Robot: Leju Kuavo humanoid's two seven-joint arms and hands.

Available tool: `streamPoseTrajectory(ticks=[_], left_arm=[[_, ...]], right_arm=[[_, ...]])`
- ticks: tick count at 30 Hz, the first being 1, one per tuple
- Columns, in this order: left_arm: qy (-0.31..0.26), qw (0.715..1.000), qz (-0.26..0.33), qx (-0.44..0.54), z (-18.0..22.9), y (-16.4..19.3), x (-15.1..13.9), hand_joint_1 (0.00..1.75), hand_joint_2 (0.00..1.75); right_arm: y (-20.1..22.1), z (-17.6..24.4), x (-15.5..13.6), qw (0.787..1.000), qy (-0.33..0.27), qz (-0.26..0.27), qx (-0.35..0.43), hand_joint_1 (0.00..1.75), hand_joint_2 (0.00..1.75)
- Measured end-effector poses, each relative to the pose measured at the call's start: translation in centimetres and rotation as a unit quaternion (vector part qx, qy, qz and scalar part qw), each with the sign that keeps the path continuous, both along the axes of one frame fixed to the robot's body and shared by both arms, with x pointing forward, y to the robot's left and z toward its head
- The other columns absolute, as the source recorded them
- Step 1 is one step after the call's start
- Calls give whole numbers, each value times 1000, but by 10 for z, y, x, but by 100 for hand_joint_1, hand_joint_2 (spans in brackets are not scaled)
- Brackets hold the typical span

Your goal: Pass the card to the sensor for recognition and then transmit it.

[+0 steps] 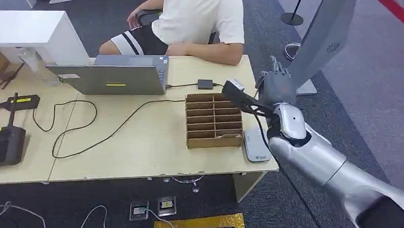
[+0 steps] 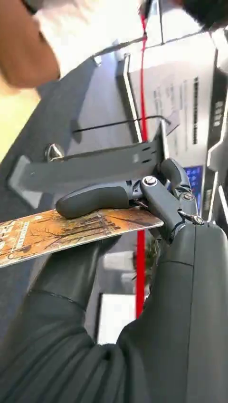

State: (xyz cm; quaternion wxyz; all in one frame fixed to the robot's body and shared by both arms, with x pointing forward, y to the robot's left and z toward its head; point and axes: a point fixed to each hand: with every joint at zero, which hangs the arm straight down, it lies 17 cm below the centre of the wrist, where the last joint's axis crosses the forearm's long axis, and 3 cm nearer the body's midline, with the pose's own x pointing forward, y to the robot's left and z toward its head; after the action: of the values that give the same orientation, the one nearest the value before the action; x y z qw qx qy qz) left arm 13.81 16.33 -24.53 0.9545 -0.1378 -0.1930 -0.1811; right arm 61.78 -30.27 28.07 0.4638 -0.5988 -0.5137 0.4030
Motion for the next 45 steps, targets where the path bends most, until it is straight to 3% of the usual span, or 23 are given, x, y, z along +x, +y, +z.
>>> streamPoseTrajectory(ticks=[6, 16, 41, 42, 43, 44, 45], left_arm=[[-7, 1000, -7, 2, 2, 0, 8, 0, 0], [-10, 1000, -14, 3, 3, -1, 10, 0, 0], [0, 1000, -20, 9, 1, 1, 6, 0, 0], [1, 1000, -23, 10, 0, 1, 5, 0, 0], [3, 1000, -25, 12, 0, 1, 4, 0, 0], [3, 1000, -26, 12, 0, 1, 4, 0, 0], [4, 1000, -28, 13, 0, 2, 3, 0, 0]], right_arm=[[36, 53, 9, 999, -33, 29, -9, 175, 175], [97, 57, 11, 996, -36, 71, -33, 175, 175], [86, 36, 24, 995, -17, 43, -87, 175, 175], [84, 35, 24, 995, -17, 40, -88, 161, 175], [83, 35, 24, 995, -16, 39, -89, 161, 175], [83, 35, 24, 995, -16, 39, -89, 140, 175], [81, 34, 25, 995, -16, 37, -90, 7, 175]])
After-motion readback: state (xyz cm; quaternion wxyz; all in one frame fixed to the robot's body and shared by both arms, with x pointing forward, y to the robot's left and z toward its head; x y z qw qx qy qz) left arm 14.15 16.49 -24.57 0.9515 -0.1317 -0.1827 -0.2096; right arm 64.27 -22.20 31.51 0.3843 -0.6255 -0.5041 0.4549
